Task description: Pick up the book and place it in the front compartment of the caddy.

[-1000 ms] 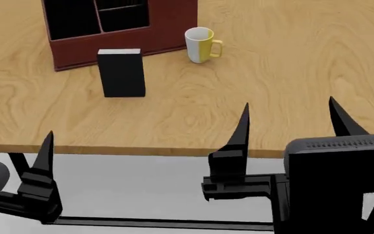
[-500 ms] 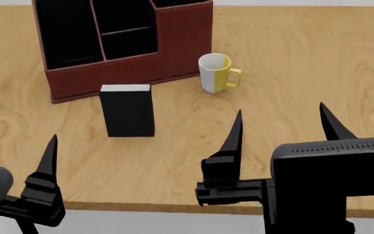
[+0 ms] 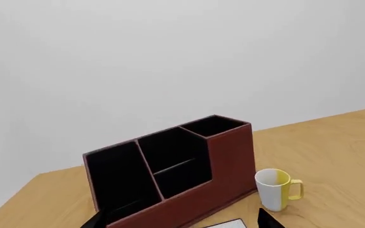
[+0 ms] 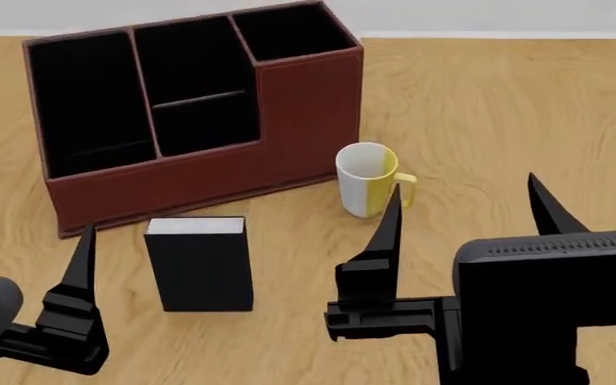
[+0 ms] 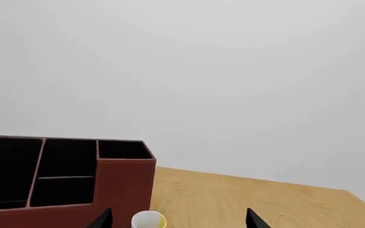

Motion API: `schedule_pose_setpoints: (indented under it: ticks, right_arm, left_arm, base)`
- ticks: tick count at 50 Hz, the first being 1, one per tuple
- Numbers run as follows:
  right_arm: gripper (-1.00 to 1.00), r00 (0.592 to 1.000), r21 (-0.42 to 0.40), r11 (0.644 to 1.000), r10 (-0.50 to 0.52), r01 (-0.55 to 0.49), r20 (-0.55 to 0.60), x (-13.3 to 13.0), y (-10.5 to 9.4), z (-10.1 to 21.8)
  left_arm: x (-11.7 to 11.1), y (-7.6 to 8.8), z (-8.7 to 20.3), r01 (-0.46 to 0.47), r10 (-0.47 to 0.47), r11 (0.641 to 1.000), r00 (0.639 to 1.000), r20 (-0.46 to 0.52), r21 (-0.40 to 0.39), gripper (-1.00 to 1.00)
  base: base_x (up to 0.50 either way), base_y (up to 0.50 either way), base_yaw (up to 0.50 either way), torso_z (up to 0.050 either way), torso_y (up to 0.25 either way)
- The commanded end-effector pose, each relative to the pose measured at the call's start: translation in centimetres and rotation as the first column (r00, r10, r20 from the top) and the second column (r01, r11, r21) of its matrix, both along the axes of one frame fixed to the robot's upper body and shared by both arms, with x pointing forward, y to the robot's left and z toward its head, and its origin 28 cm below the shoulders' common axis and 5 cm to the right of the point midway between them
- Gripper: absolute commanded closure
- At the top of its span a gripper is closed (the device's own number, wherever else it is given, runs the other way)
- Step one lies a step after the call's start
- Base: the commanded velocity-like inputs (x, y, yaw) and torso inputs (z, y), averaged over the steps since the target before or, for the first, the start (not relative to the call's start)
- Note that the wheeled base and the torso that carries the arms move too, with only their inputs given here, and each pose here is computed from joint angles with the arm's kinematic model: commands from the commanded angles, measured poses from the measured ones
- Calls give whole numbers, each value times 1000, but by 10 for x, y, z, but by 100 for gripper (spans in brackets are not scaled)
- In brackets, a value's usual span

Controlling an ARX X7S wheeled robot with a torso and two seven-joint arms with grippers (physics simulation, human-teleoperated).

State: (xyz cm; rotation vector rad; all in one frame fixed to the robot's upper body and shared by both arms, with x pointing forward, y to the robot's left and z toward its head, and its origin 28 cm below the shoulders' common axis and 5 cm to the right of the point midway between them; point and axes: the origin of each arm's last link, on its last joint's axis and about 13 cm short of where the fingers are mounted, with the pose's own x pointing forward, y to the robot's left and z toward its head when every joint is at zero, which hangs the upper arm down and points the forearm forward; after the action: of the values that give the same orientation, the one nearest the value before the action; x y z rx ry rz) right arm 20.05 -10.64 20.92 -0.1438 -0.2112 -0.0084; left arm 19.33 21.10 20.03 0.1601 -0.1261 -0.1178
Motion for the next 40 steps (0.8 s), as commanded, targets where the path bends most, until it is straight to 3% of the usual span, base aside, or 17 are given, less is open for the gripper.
schedule_pose_setpoints:
  ticks: [1, 40]
  right_arm:
    - [-100, 1000, -1, 1000, 0, 0, 2, -1, 0, 0]
    - [-100, 1000, -16, 1000, 4, -4, 2, -1, 1, 1]
  left_arm:
    - [-1, 0, 1, 2, -2, 1000, 1000, 4, 1, -100]
    - [-1, 0, 5, -3, 3, 1000, 1000, 18, 4, -100]
  base:
    - [500, 0, 0, 0, 10]
    - [500, 0, 0, 0, 1]
